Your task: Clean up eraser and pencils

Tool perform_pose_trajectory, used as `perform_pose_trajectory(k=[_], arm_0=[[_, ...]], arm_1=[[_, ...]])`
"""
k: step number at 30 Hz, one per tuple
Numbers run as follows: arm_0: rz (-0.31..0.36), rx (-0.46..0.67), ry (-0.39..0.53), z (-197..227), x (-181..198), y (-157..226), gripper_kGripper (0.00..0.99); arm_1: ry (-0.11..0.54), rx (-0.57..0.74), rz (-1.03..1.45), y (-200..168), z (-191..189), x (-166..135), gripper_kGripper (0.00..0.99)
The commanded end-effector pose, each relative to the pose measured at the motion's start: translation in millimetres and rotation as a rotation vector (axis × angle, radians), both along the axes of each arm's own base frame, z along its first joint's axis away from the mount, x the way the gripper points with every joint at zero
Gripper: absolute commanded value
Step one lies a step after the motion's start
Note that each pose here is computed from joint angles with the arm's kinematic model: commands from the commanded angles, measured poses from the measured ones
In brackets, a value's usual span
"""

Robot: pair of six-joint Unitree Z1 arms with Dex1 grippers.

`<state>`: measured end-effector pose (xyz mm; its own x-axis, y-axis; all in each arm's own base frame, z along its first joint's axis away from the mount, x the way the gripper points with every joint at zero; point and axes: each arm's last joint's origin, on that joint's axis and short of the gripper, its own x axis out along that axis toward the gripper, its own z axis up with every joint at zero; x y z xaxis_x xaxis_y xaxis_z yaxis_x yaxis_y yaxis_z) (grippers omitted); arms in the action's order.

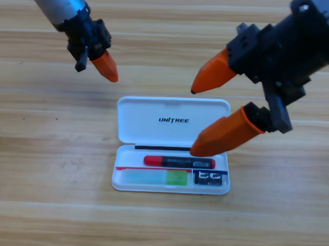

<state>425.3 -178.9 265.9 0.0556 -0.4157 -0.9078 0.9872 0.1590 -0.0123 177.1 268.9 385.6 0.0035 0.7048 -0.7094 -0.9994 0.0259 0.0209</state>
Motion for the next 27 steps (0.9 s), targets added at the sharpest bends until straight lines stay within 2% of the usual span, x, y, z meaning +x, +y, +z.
perform_pose_trajectory(k=[1,9,15,27], arm_0=[[-0.026,-0.05,0.09,-48,22,5,0.0],[-0.061,-0.138,0.215,-85,25,-4,0.0],[-0.084,-0.155,0.272,-104,23,-13,0.0],[-0.155,-0.191,0.368,-106,4,-36,0.0]], arm_1=[[0.019,0.026,-0.023,-10,-3,3,0.99],[0.021,0.037,-0.016,-14,0,-1,0.99],[0.022,0.036,-0.016,-15,0,-2,0.99],[0.019,0.038,-0.015,-17,1,-3,0.99]])
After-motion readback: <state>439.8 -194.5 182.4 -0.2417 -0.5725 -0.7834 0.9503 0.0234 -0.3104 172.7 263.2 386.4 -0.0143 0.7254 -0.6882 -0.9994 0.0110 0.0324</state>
